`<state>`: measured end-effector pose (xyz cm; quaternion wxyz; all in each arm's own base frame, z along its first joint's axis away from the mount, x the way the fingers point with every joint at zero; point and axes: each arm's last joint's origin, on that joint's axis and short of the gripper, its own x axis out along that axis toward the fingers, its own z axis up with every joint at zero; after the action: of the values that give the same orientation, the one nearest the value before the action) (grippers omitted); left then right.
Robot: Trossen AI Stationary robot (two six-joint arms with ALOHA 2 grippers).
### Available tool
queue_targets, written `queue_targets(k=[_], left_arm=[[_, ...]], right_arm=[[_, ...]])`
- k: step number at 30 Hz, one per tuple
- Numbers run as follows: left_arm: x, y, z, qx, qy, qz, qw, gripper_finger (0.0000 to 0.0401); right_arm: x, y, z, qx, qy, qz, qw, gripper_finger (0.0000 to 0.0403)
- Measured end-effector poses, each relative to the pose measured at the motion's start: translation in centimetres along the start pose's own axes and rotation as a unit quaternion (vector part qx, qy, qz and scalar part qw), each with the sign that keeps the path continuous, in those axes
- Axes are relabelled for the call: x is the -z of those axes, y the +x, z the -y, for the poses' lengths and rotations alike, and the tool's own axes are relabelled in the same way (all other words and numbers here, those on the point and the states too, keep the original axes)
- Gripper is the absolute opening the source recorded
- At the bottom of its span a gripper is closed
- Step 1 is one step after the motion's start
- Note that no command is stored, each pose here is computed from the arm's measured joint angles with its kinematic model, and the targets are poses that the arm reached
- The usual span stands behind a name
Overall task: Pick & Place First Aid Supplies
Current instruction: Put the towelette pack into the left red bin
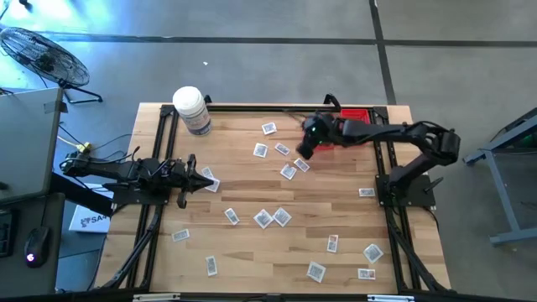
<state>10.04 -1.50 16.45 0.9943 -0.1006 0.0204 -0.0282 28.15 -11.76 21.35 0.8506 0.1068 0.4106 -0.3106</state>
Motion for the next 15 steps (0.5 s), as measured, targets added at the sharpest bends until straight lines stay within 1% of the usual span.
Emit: queue_targets(k=[2, 5, 7, 8, 11, 13, 15], left_arm=[[0.0, 0.0, 0.0, 0.000, 0.000, 0.000, 1.000, 0.0001], [0.0, 0.0, 0.0, 0.000, 0.000, 0.000, 1.000, 0.0001], [0.0, 0.0, 0.0, 0.000, 0.000, 0.000, 1.000, 0.0001], [0.0, 0.0, 0.0, 0.000, 0.000, 0.000, 1.000, 0.0001], [0.0, 0.0, 0.0, 0.000, 0.000, 0.000, 1.000, 0.0001], [0.0, 0.0, 0.0, 0.000, 0.000, 0.000, 1.000, 0.0001], [0.0, 0.0, 0.0, 0.000, 0.000, 0.000, 1.000, 0.0001]], right_arm=[[-0.3, -0.7, -2.2, -0.046, -0.021, 0.022, 0.998, 0.0098], [-0.1, -1.4, -5.5, -0.111, -0.051, 0.046, 0.991, 0.0100], [0.5, -1.5, -7.4, -0.132, -0.073, 0.048, 0.987, 0.0100], [0.9, -1.3, -8.2, -0.137, -0.080, 0.046, 0.986, 0.0099], [1.7, -0.4, -9.7, -0.133, -0.075, 0.041, 0.987, 0.0100], [2.0, 0.9, -10.3, -0.131, -0.076, 0.038, 0.988, 0.0105], [2.3, 2.4, -10.8, -0.122, -0.079, 0.016, 0.989, 0.0111]])
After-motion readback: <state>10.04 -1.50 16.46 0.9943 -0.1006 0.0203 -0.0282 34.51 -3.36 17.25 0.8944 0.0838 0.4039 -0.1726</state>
